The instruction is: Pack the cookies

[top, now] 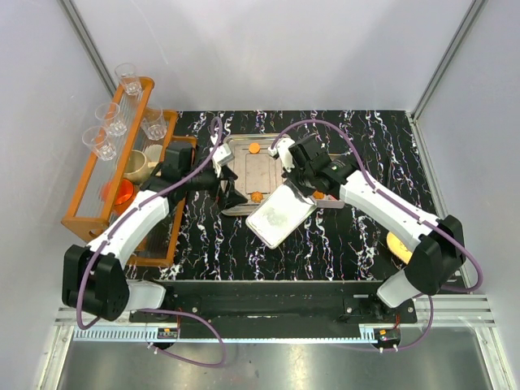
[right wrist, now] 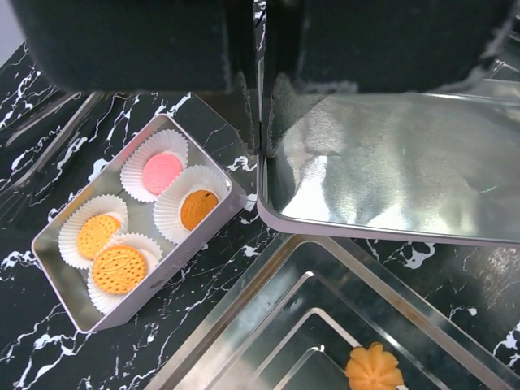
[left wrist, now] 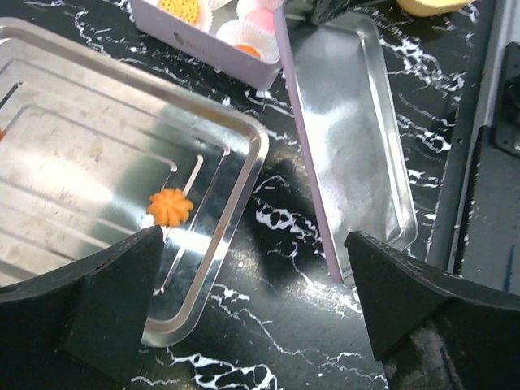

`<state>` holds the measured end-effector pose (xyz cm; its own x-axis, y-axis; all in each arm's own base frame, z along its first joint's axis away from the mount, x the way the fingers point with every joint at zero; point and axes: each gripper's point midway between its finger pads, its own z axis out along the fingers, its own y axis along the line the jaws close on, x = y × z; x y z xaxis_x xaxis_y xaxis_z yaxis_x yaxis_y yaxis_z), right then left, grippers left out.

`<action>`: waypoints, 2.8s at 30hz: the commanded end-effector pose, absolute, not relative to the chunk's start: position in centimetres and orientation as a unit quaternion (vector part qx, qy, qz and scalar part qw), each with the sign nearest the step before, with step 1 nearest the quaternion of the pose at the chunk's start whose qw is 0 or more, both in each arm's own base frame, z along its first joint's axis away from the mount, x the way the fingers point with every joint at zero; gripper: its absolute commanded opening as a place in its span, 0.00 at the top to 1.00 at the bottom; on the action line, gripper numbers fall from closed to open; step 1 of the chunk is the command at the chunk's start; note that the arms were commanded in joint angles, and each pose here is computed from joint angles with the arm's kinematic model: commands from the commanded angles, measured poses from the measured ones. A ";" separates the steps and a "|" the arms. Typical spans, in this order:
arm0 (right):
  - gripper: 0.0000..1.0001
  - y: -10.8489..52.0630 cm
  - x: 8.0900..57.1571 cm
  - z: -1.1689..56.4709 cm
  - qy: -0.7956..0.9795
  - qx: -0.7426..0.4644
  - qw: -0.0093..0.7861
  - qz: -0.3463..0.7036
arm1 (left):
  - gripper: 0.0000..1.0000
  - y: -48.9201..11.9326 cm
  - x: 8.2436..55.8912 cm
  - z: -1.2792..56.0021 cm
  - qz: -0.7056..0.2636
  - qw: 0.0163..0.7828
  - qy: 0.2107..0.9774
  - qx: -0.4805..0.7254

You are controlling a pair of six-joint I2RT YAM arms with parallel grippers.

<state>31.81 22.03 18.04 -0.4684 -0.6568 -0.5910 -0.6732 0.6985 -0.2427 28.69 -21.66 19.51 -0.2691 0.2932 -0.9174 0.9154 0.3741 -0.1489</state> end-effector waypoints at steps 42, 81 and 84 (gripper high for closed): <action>0.64 23.1 33.0 26.7 0.812 -0.313 0.488 0.063 | 1.00 -30.5 31.5 20.3 -0.441 0.356 0.701 0.433; 0.33 16.0 35.3 36.8 0.803 -0.195 0.386 0.411 | 1.00 -27.4 33.9 36.9 0.358 0.620 0.371 0.592; 0.32 16.1 35.4 36.2 0.796 -0.225 0.383 0.412 | 1.00 -28.3 32.6 36.0 0.384 0.628 0.321 0.597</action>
<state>37.14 14.86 34.13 -0.6540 0.0145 -0.7564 -0.5561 0.6687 0.4936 33.77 -29.19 31.77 0.5225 0.8501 -0.0659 0.1520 -0.0168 0.9882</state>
